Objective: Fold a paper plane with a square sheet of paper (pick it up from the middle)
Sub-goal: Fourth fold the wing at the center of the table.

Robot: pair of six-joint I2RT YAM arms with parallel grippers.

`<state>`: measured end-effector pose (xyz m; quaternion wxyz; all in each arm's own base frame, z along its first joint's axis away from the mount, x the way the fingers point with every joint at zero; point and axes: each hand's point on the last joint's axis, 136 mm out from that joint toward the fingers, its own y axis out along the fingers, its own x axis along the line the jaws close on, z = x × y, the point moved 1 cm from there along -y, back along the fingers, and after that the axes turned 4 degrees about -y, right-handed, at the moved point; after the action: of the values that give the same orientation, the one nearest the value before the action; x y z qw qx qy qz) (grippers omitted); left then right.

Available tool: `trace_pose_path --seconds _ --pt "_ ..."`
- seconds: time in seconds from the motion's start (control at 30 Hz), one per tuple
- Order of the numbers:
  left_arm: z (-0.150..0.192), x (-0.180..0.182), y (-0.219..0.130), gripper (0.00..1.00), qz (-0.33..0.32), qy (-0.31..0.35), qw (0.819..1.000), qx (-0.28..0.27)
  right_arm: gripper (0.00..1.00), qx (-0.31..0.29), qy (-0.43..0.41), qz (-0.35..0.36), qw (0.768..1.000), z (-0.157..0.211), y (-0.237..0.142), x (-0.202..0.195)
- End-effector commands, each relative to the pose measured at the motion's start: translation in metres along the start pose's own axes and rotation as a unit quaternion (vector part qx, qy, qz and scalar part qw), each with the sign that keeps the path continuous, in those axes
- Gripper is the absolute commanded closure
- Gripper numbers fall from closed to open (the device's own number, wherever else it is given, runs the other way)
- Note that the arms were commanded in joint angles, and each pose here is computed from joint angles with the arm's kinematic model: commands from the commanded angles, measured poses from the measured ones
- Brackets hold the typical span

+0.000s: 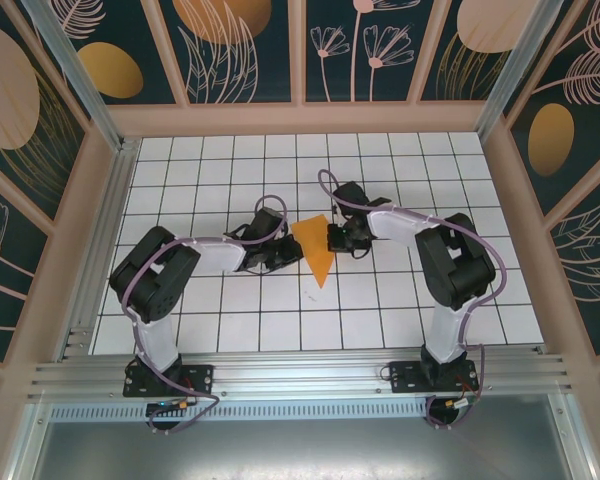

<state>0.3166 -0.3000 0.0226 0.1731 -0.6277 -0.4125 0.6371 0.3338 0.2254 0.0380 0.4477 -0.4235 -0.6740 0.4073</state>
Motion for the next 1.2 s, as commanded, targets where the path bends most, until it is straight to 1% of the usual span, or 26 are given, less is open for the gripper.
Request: trace_pose_path --seconds 0.0,0.1,0.2,0.33,0.43,0.47,0.67,0.73,0.83,0.93,1.17 --pt "-0.012 0.000 0.004 0.90 -0.018 -0.005 1.000 -0.021 0.99 -0.013 -0.022 0.049 0.998 -0.009 -0.009 -0.001" --pt "-0.018 -0.007 0.002 0.91 -0.005 -0.002 0.999 -0.033 0.99 -0.016 -0.034 0.061 0.997 -0.011 -0.011 0.006" --pt "-0.026 -0.010 -0.005 0.92 -0.006 0.003 0.999 -0.054 0.99 -0.019 -0.037 0.073 0.997 -0.012 -0.011 0.007" --pt "-0.045 -0.006 -0.012 0.92 -0.005 -0.006 0.997 -0.081 0.99 -0.011 -0.045 0.069 0.996 -0.007 -0.010 0.008" --pt "-0.050 -0.010 -0.010 0.92 0.015 -0.002 0.997 -0.079 0.99 -0.007 -0.055 0.057 0.997 -0.003 -0.010 0.012" --pt "-0.055 -0.022 -0.011 0.91 0.028 0.004 0.996 -0.081 0.99 -0.006 -0.057 0.056 0.997 -0.002 -0.010 0.013" --pt "-0.066 -0.039 -0.009 0.90 0.053 0.025 0.995 -0.086 0.99 -0.007 -0.059 0.052 0.997 -0.002 -0.011 0.014" --pt "-0.069 -0.036 -0.003 0.90 0.041 0.025 0.996 -0.081 0.99 -0.008 -0.059 0.050 0.997 -0.002 -0.011 0.014" --pt "-0.066 -0.019 0.009 0.91 0.003 0.010 0.998 -0.068 0.99 -0.010 -0.058 0.051 0.997 -0.004 -0.012 0.016" --pt "-0.065 -0.004 0.013 0.92 -0.023 -0.001 0.998 -0.066 1.00 -0.014 -0.056 0.053 0.997 -0.006 -0.016 0.016" --pt "-0.060 0.007 0.022 0.95 -0.040 -0.009 0.998 -0.053 0.99 -0.009 -0.055 0.073 0.996 -0.008 -0.015 0.015"
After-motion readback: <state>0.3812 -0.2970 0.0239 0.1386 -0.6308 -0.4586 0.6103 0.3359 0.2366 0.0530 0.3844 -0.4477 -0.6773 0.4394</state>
